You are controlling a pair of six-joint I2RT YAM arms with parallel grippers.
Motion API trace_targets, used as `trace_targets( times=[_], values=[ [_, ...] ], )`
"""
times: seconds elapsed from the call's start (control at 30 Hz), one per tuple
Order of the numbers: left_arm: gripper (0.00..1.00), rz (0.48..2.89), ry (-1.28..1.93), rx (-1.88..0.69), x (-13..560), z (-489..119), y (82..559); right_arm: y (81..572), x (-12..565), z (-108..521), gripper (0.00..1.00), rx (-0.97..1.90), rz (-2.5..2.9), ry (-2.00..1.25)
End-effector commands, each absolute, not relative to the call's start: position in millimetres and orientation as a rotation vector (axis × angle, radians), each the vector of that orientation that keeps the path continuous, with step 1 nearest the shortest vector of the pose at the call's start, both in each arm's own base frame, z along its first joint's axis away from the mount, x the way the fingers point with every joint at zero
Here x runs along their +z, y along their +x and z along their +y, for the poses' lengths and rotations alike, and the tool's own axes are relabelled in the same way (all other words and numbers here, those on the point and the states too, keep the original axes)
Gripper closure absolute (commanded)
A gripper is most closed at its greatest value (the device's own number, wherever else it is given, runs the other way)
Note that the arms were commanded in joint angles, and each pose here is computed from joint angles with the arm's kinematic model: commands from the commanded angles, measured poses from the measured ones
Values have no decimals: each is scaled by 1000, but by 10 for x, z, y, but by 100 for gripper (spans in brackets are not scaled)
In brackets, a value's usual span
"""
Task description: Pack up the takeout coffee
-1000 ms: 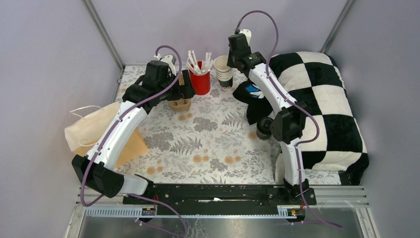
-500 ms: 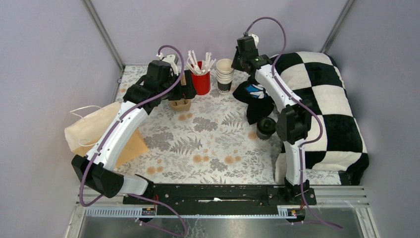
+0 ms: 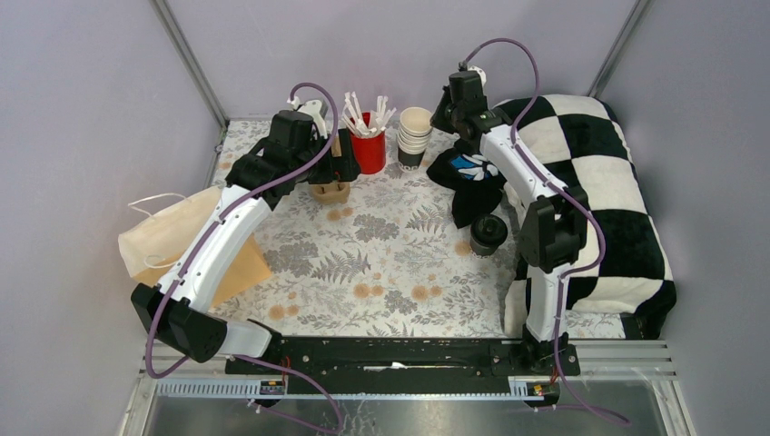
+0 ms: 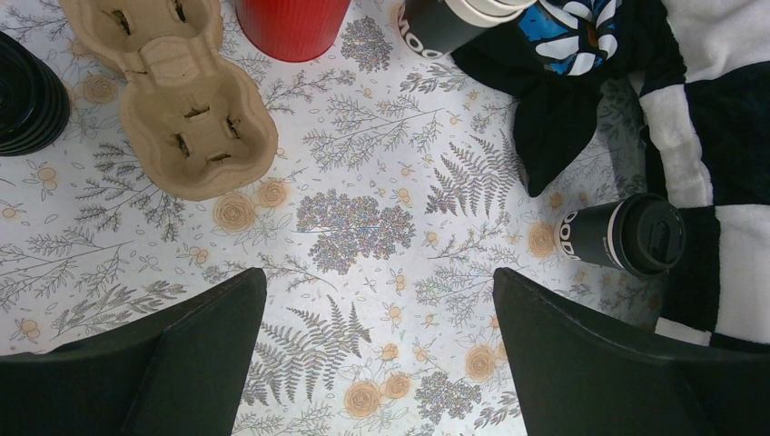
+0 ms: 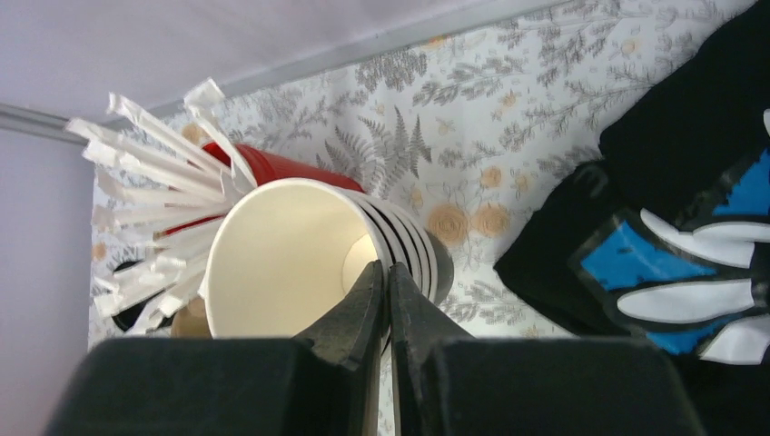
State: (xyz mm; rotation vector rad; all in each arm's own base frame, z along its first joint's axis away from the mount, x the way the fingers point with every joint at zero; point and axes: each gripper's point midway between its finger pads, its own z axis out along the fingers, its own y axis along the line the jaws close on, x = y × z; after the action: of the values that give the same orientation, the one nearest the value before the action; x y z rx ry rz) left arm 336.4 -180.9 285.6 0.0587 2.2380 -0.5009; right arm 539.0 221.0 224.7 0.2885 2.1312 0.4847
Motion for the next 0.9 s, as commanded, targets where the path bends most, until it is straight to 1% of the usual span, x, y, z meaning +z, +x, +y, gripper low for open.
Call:
trace_targets(
  times=[0.0,0.03,0.1,0.2,0.23,0.27,0.37,0.47,0.5,0.57,0.7,0.8,0.87],
  values=[
    [1,2166,67,-553,3101,-1889,3414,5401,2788,2318,100,576,2007,251],
    [1,2163,66,-559,3096,-1890,3404,5397,2800,2386,100,562,1950,229],
    [1,2173,66,-565,3064,-1911,3419,5419,2617,2428,100,652,2102,252],
    [1,2172,74,-635,3084,-2013,3430,5342,2754,2497,100,689,1986,232],
    [1,2182,61,-677,3068,-2055,3435,5363,2650,2477,100,713,2033,251],
    [1,2188,51,-729,3045,-2110,3448,5340,2600,2471,100,727,2079,261],
    [1,2223,-3,-993,2924,-2373,3429,5260,2568,2510,100,825,2059,294],
    [1,2238,-131,-1273,2819,-2617,3425,5167,2416,2521,100,854,2077,290],
    [2,2232,-174,-1344,2802,-2681,3441,5131,2380,2509,100,854,2075,284],
    [6,2238,-277,-1436,2732,-2761,3492,5072,2323,2477,100,848,2069,275],
    [12,2198,-437,-1522,2686,-2818,3619,5013,2351,2476,100,861,2054,256],
    [12,2187,-449,-1450,2707,-2745,3640,4988,2465,2452,100,852,2040,247],
    [10,2210,-449,-1399,2658,-2677,3579,4985,2588,2424,100,830,2034,243]
  ],
)
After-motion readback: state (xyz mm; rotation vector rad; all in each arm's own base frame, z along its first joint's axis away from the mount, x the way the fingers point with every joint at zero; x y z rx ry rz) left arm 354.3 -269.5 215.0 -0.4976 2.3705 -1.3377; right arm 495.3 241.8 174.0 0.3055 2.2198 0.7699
